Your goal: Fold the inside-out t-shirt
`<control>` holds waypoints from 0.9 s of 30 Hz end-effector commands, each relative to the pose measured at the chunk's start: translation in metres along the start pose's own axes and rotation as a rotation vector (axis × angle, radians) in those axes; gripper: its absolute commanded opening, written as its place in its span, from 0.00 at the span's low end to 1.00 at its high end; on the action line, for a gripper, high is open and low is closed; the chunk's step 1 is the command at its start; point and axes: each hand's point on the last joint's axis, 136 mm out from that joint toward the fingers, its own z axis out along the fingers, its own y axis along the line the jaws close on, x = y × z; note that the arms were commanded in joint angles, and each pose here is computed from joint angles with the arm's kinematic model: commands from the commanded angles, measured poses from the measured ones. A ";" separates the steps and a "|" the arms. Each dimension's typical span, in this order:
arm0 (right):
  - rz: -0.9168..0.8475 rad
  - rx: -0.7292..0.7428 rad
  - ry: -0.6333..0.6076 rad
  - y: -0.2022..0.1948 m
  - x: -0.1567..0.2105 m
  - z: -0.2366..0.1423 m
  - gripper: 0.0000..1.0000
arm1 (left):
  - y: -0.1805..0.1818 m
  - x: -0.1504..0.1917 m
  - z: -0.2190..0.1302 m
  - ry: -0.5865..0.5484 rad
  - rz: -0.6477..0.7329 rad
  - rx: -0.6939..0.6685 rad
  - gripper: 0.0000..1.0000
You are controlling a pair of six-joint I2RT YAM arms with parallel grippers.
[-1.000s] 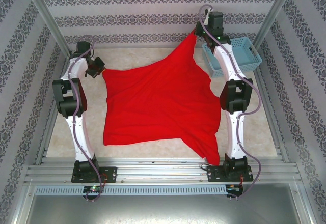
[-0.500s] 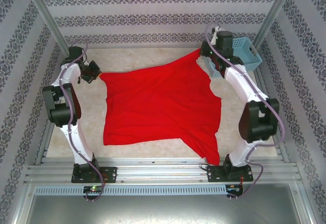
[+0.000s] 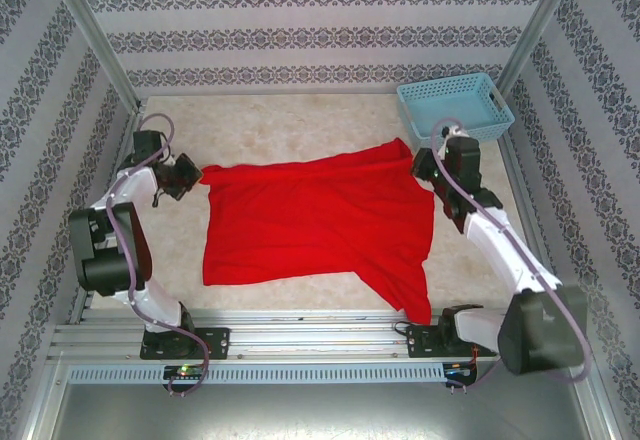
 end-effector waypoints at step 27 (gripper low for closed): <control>0.081 0.164 0.087 -0.041 0.063 -0.052 0.54 | 0.030 0.020 -0.061 -0.180 0.047 -0.223 0.51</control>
